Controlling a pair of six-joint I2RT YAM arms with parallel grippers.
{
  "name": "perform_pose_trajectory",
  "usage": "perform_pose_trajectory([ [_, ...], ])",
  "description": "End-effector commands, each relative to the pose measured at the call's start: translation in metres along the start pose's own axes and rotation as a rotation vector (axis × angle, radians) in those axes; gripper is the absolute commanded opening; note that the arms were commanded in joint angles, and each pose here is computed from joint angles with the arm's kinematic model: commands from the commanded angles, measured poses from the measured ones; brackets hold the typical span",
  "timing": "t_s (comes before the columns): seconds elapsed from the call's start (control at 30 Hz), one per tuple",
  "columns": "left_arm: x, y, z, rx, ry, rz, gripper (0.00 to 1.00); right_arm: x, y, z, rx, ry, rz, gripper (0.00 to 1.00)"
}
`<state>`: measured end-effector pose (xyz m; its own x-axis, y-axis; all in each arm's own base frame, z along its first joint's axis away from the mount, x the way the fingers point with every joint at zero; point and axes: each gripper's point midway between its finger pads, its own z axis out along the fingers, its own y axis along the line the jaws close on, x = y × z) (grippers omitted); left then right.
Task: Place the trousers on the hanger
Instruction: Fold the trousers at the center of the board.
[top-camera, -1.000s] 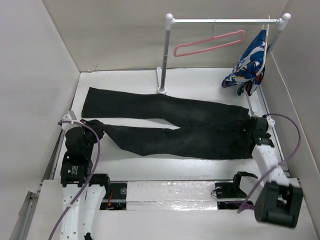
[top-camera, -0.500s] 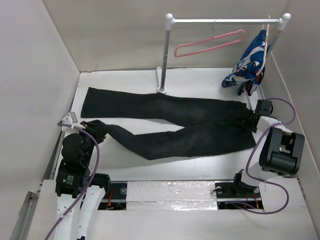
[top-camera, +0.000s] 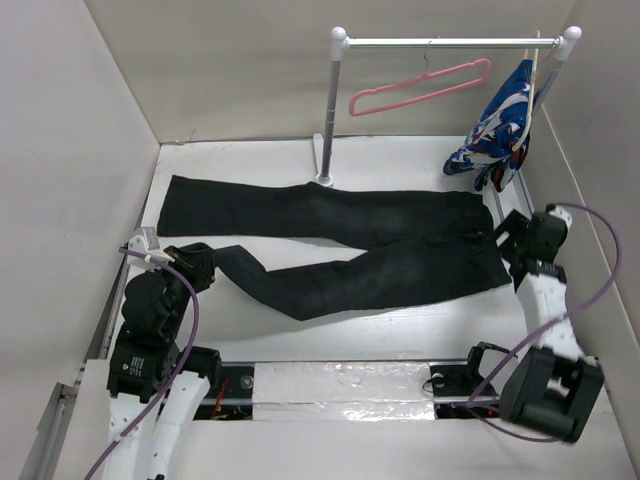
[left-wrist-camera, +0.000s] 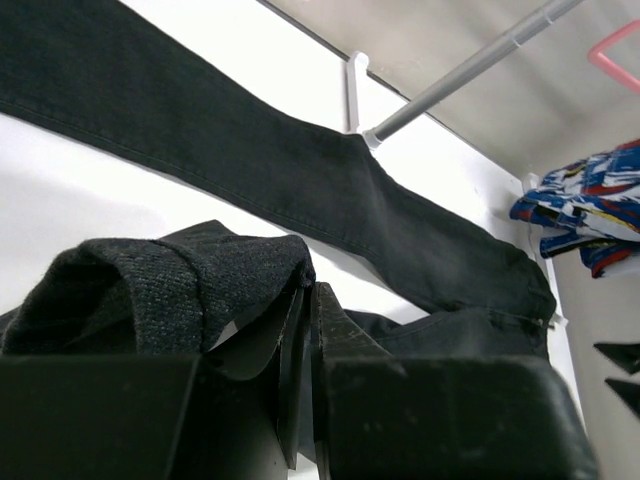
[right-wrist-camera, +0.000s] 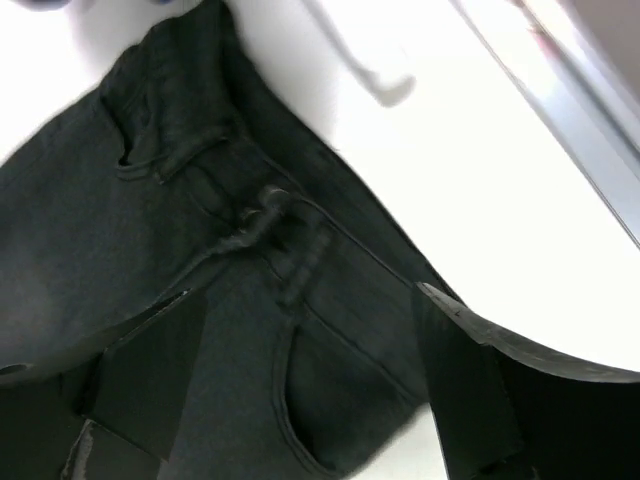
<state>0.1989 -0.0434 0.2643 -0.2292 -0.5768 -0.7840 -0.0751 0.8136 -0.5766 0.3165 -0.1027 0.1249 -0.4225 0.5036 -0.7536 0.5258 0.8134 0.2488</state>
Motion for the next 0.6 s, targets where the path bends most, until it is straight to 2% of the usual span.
perform_pose_trajectory([
  [0.0,-0.013,-0.015,-0.006,0.072,-0.055,0.002,0.0,0.047,-0.045,-0.021,0.16,0.008,0.153,0.85],
  [0.07,-0.012,-0.016,-0.007,0.076,-0.054,0.002,0.0,0.073,-0.056,-0.019,0.168,0.037,0.195,0.8],
  [0.13,-0.012,-0.016,-0.007,0.074,-0.052,0.003,0.0,0.079,-0.063,-0.016,0.168,0.046,0.233,0.73],
  [0.33,-0.015,-0.017,-0.012,0.077,-0.067,0.0,0.0,0.075,-0.045,0.002,0.066,0.103,0.233,0.72],
  [0.43,-0.02,-0.016,-0.016,0.071,-0.083,-0.003,0.0,0.077,-0.039,0.014,0.036,0.143,0.224,0.49],
  [0.47,-0.02,-0.016,-0.017,0.071,-0.085,-0.004,0.0,0.081,-0.04,0.017,0.039,0.161,0.226,0.31],
  [0.53,-0.024,-0.017,-0.019,0.07,-0.095,-0.004,0.0,0.084,-0.043,0.015,0.061,0.17,0.244,0.15],
  [0.57,-0.026,-0.017,-0.021,0.068,-0.099,-0.003,0.0,0.082,-0.047,0.012,0.088,0.155,0.243,0.02],
])
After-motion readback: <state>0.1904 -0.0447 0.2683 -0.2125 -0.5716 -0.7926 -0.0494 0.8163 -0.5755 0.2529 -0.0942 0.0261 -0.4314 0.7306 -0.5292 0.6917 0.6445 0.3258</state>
